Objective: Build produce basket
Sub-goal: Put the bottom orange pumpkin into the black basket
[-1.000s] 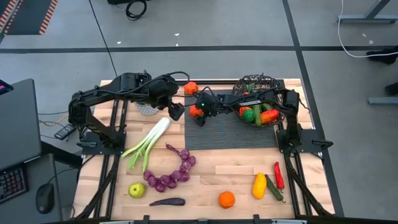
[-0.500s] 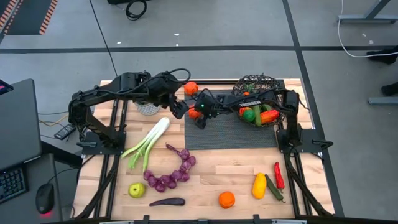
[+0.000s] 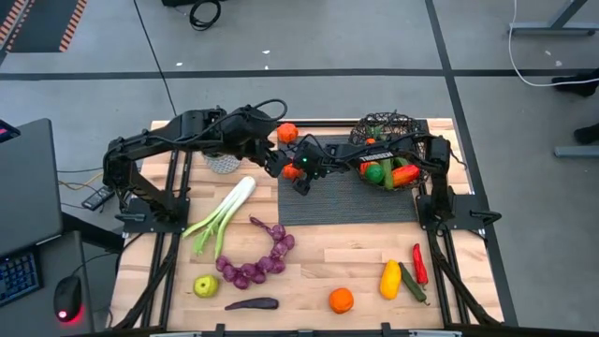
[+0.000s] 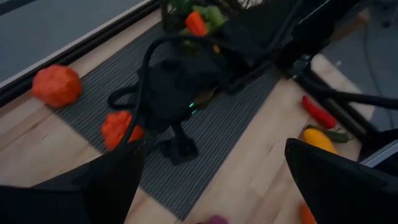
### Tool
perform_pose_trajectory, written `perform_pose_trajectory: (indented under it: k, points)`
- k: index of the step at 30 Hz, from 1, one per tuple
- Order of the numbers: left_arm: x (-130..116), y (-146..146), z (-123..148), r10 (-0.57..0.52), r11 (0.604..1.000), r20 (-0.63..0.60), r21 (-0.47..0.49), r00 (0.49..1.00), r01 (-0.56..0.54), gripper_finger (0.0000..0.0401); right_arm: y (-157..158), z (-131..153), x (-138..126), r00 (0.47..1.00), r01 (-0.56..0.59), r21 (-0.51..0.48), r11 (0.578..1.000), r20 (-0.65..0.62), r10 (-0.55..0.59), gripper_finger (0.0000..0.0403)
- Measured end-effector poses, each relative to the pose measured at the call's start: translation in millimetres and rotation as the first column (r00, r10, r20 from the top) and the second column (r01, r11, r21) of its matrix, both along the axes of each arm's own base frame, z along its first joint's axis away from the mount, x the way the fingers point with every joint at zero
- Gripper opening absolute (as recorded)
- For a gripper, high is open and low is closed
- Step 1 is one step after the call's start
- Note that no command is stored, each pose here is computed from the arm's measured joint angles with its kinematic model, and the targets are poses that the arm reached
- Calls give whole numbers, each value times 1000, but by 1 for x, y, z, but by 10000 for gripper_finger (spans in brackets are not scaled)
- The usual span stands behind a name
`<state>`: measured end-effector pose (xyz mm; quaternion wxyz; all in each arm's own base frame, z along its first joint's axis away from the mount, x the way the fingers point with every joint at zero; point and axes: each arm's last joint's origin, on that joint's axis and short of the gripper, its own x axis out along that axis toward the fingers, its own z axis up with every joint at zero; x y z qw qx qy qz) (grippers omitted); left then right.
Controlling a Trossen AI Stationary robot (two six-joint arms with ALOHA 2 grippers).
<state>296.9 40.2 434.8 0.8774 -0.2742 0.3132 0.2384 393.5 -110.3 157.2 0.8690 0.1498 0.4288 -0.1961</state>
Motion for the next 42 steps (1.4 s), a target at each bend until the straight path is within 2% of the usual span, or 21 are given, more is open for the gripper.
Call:
perform_pose_trajectory:
  k: [9,17,25,27,34,42]
  points:
    - [3,0,3,33,999,55,-32,998,-31,391,0,0,0,1000,2,-2,1000,0,-2,387]
    - [4,-10,3,21,998,65,-57,998,-17,391,-3,0,-1,999,36,-43,998,-7,-37,386]
    - [4,-10,3,61,992,80,-111,995,-52,391,-7,7,7,995,48,-76,996,96,-41,386]
    - [5,-11,3,49,992,81,-123,995,-39,391,-8,4,10,992,66,-91,994,117,-55,386]
    - [5,-11,3,67,988,83,-144,994,-55,391,-7,-14,15,993,60,-42,997,107,-55,386]
    - [4,-13,2,79,983,78,-173,994,-65,391,-7,-20,18,990,94,-79,992,113,-85,385]
